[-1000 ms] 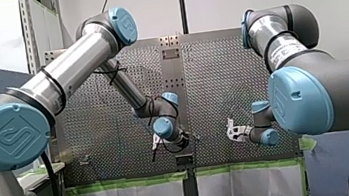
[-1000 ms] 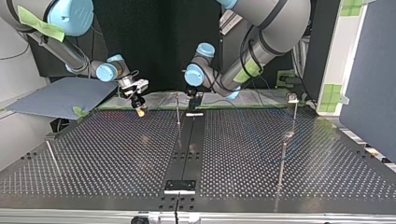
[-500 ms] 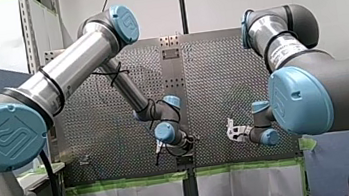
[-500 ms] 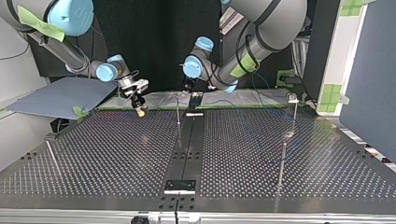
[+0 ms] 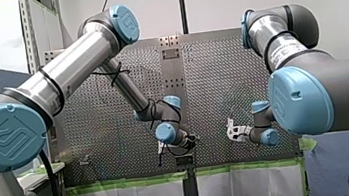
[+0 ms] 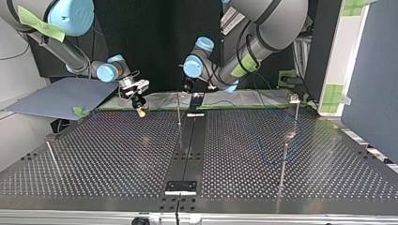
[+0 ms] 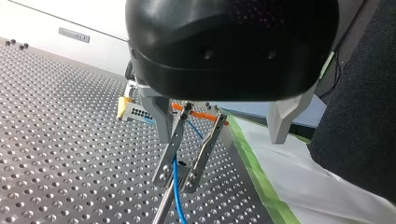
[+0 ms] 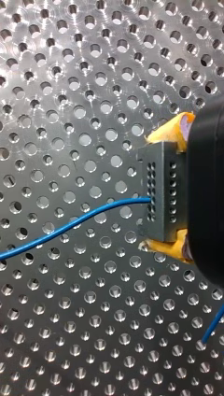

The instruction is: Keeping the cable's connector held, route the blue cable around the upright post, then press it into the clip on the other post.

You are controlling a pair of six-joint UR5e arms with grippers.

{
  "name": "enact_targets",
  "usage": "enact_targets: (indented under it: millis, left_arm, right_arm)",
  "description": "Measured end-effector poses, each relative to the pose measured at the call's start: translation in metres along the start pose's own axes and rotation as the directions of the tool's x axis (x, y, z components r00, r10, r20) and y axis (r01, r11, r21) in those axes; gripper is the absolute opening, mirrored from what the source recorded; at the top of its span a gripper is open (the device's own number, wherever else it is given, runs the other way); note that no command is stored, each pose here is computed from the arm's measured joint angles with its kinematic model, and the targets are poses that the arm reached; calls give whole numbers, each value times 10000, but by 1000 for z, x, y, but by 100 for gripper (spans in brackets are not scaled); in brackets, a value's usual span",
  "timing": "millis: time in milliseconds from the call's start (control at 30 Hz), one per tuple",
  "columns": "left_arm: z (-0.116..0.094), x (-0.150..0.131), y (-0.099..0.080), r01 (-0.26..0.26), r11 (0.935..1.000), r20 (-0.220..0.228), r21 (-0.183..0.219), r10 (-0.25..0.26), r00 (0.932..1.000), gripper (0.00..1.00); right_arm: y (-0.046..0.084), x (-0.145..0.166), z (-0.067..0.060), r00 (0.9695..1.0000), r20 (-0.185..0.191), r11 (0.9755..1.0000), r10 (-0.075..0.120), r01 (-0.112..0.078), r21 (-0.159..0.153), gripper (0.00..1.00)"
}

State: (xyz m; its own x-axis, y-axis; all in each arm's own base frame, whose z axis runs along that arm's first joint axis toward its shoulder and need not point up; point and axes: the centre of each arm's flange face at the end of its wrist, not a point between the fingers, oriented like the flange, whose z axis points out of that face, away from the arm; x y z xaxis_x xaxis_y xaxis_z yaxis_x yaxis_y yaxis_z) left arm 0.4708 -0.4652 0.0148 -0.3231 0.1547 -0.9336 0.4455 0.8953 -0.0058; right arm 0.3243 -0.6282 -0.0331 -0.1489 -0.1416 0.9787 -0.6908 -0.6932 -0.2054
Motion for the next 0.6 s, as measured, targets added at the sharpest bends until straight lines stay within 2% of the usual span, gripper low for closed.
enact_targets:
  millis: [200, 333, 467, 600]
  left_arm:
    - [-1, 0, -2, -20, 10000, -5, -32, 20, 10000, 100]
    - [-8, 0, -4, -256, 9995, -3, -208, 256, 9997, 100]
    - [-19, -8, -6, -401, 9987, 254, -305, 409, 9988, 100]
    - [-33, -19, -7, -53, 9992, 680, -401, 81, 9977, 100]
  right_arm:
    - [0, 0, 0, 10000, 8, 10000, 3, -3, -1, 0]
    - [0, 0, 0, 10000, 22, 10000, 12, -12, -4, 0]
    - [0, -1, -1, 10000, 59, 10000, 19, -19, -16, 0]
    - [0, -1, -1, 10000, 89, 10000, 23, -22, -34, 0]
